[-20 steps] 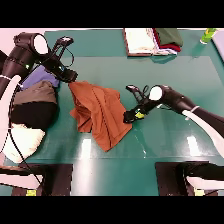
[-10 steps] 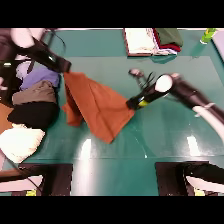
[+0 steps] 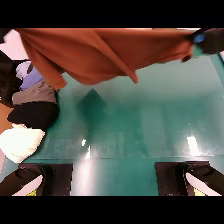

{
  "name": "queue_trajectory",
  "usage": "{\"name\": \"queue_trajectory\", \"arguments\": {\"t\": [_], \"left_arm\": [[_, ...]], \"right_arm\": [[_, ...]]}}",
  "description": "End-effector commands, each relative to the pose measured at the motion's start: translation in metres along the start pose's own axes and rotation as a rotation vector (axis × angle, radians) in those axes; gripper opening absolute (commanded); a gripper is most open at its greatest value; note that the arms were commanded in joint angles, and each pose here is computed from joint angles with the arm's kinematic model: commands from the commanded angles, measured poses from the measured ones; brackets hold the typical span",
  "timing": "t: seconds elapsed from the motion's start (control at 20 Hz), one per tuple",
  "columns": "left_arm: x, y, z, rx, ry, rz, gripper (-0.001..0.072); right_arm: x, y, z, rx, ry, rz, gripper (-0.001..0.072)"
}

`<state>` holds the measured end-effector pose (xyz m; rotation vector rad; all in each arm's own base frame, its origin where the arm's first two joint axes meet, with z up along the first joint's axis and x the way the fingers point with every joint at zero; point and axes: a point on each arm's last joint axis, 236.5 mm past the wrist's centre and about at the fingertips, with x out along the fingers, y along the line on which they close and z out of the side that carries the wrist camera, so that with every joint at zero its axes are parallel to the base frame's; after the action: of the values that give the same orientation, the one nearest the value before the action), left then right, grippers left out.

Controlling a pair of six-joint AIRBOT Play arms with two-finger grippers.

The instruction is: Fold the shirts.

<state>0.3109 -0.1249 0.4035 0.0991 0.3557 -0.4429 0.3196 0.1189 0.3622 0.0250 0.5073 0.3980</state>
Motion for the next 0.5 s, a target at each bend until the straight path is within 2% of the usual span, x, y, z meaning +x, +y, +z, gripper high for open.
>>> {"name": "queue_trajectory", "arguments": {"t": [0.0,0.2,0.45], "left_arm": [[-0.010,-0.005,0.005,0.033,-0.031,-0.012,0.0026],[0.058,-0.008,-0.063,0.032,0.193,-0.075,0.0025],[0.116,-0.078,-0.252,0.078,0.646,-0.288,0.0026]], "right_arm": [[-0.036,-0.014,0.010,0.003,-0.020,-0.062,0.0015],[0.021,-0.031,-0.050,0.046,0.228,-0.069,0.0015],[0.082,-0.061,-0.162,0.095,0.501,-0.128,0.0015]]}}
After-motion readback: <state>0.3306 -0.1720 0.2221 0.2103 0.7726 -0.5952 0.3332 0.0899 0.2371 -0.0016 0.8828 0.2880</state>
